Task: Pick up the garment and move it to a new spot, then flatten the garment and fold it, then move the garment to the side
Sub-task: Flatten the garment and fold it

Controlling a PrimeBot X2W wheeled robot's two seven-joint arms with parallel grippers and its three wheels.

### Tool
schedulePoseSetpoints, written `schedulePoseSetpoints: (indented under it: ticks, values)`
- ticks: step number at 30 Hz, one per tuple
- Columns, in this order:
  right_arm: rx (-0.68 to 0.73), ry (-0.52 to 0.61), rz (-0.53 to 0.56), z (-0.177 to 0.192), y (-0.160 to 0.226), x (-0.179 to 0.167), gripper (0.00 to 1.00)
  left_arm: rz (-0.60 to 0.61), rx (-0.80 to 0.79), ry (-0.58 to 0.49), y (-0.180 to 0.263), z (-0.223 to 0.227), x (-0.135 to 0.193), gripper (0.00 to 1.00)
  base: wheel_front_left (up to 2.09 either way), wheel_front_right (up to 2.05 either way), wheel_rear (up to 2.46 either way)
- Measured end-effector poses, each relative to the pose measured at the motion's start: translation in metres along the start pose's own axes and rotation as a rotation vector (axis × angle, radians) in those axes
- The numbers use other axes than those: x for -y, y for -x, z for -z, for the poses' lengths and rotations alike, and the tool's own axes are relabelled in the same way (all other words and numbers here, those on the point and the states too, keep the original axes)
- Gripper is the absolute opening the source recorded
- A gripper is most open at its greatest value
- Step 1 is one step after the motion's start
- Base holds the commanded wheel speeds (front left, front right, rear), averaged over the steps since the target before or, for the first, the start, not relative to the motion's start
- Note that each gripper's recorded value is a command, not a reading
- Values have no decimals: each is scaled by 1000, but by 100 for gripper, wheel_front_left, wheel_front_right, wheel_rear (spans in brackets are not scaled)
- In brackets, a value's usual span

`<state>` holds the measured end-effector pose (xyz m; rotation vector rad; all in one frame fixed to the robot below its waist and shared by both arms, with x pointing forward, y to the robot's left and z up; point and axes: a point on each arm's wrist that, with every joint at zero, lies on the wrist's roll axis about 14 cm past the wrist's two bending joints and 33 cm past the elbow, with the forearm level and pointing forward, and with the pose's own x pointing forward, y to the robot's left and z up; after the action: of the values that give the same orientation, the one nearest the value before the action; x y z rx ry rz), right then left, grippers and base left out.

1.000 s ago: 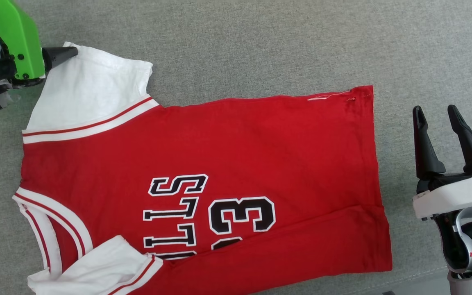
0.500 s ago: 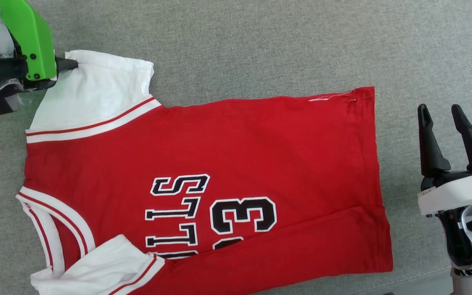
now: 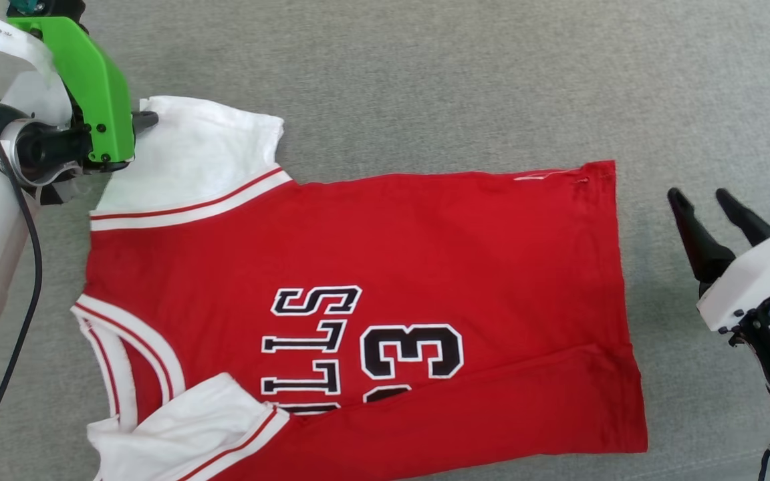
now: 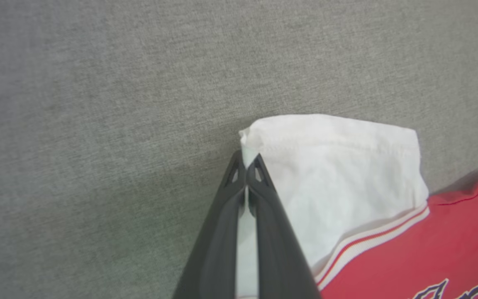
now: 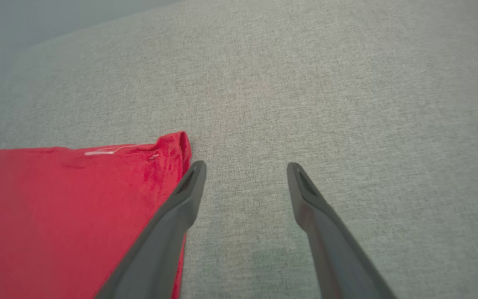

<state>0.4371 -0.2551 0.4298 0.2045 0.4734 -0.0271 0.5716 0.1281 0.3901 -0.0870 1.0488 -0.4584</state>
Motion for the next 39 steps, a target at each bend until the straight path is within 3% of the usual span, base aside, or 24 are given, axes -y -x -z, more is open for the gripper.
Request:
schedulePoseSetpoints:
  ticks: [11, 20, 21, 22, 23, 29, 39]
  values:
    - [-296, 84, -150, 16, -36, -41, 100, -40, 112, -35, 38, -10, -11, 0, 0, 0, 0]
    - [-579, 125, -182, 62, -54, -56, 100, -56, 116, -20, 40, 1, -23, 0, 0, 0, 0]
    - [-596, 125, -184, 64, -53, -57, 50, -57, 116, -18, 41, 2, -24, 0, 0, 0, 0]
    - [-607, 130, -186, 64, -54, -58, 8, -59, 116, -18, 41, 3, -25, 0, 0, 0, 0]
    - [-608, 135, -187, 64, -54, -59, 0, -61, 119, -17, 42, 3, -26, 0, 0, 0, 0]
    - [-579, 142, -206, 54, -50, -69, 0, -63, 144, -18, 49, 3, -23, 0, 0, 0, 0]
    - [-361, 111, -204, 10, -23, -71, 0, -46, 329, -1, 90, 0, -11, 0, 0, 0, 0]
